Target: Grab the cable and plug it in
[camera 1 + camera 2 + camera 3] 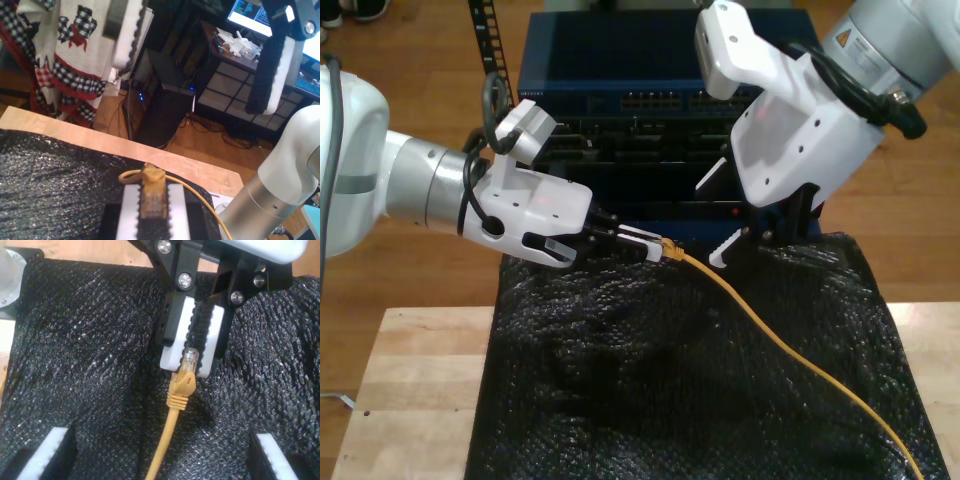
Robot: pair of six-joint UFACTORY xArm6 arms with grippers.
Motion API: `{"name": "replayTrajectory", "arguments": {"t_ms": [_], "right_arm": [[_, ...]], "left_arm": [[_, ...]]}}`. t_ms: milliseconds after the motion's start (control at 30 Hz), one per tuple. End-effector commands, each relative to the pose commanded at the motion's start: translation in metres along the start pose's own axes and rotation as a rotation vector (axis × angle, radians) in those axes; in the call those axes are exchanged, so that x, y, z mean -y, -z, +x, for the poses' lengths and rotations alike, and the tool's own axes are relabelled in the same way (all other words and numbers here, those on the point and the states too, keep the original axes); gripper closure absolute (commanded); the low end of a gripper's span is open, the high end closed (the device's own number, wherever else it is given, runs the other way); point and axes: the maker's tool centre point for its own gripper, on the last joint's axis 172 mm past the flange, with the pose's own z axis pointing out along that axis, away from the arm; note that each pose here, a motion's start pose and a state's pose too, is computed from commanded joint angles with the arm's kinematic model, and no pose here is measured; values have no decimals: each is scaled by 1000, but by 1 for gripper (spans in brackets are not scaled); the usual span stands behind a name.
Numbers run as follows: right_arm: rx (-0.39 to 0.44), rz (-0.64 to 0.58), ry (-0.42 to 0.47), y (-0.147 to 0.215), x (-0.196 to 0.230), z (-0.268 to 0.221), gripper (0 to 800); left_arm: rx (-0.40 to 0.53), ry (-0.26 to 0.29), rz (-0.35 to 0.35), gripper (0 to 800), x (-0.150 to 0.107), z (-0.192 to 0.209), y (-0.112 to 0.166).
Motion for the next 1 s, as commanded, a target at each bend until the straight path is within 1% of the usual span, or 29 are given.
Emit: {"name": "replayTrajectory", "arguments": {"t_ms": [67, 167, 300, 433, 467, 500, 533, 567, 633, 667, 867, 933, 1000], "right_arm": [[2, -7, 26, 3, 1, 0, 0], [13, -15, 37, 5, 2, -1, 0], [16, -26, 43, 10, 4, -1, 0], [12, -33, 44, 13, 3, 1, 4], [11, -38, 46, 15, 2, 3, 3], [9, -49, 45, 16, 0, 3, 2], [8, -57, 51, 19, 0, 5, 2], [7, -64, 57, 22, 1, 7, 2], [3, -92, 67, 31, 0, 12, 1], [4, -105, 65, 35, -2, 11, 1], [0, -127, 84, 44, -3, 17, 11], [1, -129, 112, 45, -3, 18, 11], [2, -133, 147, 46, -3, 19, 10]], "left_arm": [[-1, 1, -5, 794, -1, 0, 0], [-4, 6, -10, 794, -1, 0, -1], [-10, 11, -52, 791, -11, 1, -4], [-12, 25, -69, 732, -15, 1, -5], [-14, 26, -77, 730, -16, 1, -6], [-15, 28, -88, 733, -19, 2, -6], [-17, 34, -102, 753, -22, 3, -6], [-18, 45, -116, 774, -24, 4, -6], [-21, 80, -149, 780, -31, 4, -7], [-22, 87, -157, 789, -32, 4, -8], [-33, 103, -165, 799, -28, 1, -4], [-37, 100, -173, 799, -28, 4, -1], [-45, 107, -197, 799, -32, 4, 0]]}}
